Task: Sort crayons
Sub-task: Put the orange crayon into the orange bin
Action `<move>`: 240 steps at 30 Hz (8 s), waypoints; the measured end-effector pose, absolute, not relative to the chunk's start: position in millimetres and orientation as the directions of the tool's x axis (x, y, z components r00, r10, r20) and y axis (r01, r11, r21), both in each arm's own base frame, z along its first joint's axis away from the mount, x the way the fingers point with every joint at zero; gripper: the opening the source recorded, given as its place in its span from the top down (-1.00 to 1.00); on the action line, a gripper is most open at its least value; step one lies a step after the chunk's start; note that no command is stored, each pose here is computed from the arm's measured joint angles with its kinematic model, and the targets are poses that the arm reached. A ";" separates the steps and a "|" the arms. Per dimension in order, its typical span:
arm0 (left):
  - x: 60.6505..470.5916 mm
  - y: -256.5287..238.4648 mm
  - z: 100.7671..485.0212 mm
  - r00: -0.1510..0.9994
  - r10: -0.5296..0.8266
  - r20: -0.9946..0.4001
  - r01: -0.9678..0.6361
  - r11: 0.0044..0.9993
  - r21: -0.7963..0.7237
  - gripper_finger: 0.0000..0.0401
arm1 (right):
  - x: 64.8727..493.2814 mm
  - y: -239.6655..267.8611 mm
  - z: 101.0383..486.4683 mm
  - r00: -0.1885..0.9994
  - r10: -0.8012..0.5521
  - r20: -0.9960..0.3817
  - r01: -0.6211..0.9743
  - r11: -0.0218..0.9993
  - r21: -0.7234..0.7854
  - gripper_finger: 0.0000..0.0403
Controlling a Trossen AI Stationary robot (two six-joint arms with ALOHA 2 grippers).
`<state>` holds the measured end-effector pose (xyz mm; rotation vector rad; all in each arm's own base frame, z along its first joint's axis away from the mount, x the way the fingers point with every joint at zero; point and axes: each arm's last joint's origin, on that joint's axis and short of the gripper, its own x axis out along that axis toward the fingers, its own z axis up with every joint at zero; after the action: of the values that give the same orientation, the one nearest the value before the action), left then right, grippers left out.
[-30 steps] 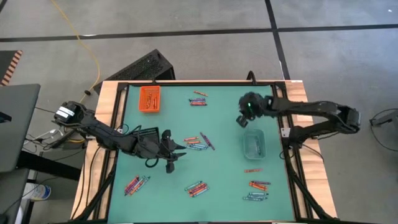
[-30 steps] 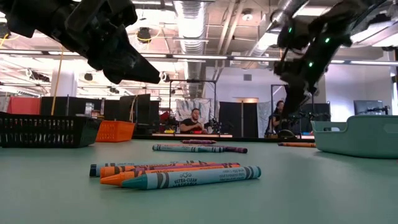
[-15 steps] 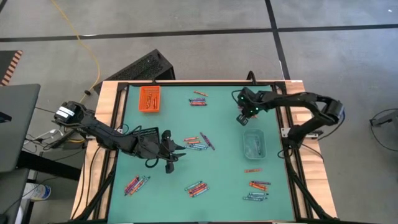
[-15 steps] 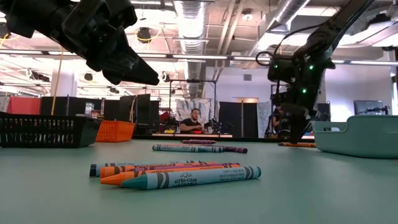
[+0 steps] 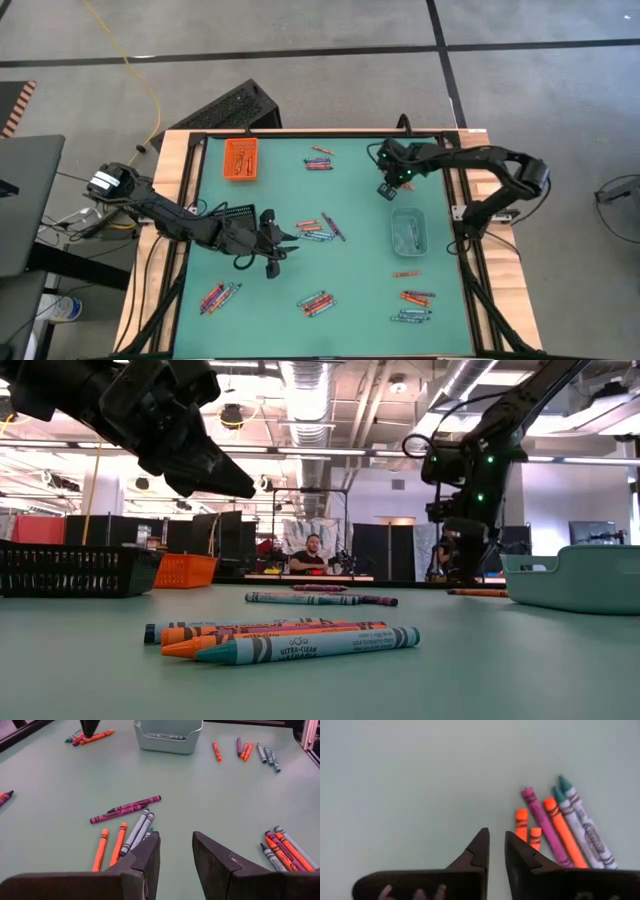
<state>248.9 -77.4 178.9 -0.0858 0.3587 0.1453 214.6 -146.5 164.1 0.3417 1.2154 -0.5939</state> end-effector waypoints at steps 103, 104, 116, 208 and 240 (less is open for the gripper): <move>246.7 -76.8 173.8 0.905 0.132 -0.405 -0.174 0.982 -0.070 0.49 | 242.9 -137.0 181.7 0.144 -0.284 -0.948 0.552 0.818 -0.161 0.70; 246.7 -76.8 173.8 0.904 0.132 -0.406 -0.174 0.982 -0.069 0.49 | 241.1 -141.6 180.6 0.162 -0.274 -0.948 0.562 0.815 -0.139 0.69; 246.7 -76.7 173.8 0.904 0.132 -0.406 -0.175 0.982 -0.070 0.49 | 219.6 -171.3 169.8 0.161 -0.316 -0.935 0.608 0.778 -0.159 0.43; 161.8 27.2 175.7 0.972 0.192 -0.133 -0.199 0.979 -0.046 0.49 | 218.0 -137.3 137.9 0.172 -0.242 -0.955 0.559 0.822 -0.108 0.95; 163.3 23.2 176.7 0.974 0.195 -0.120 -0.200 0.979 -0.038 0.49 | 236.0 -129.1 122.9 0.348 -0.217 -0.912 0.545 0.838 0.009 0.97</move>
<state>163.3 23.2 176.7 -0.0502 0.1161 0.1994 236.0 -129.1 122.9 0.3379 1.1122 -0.5064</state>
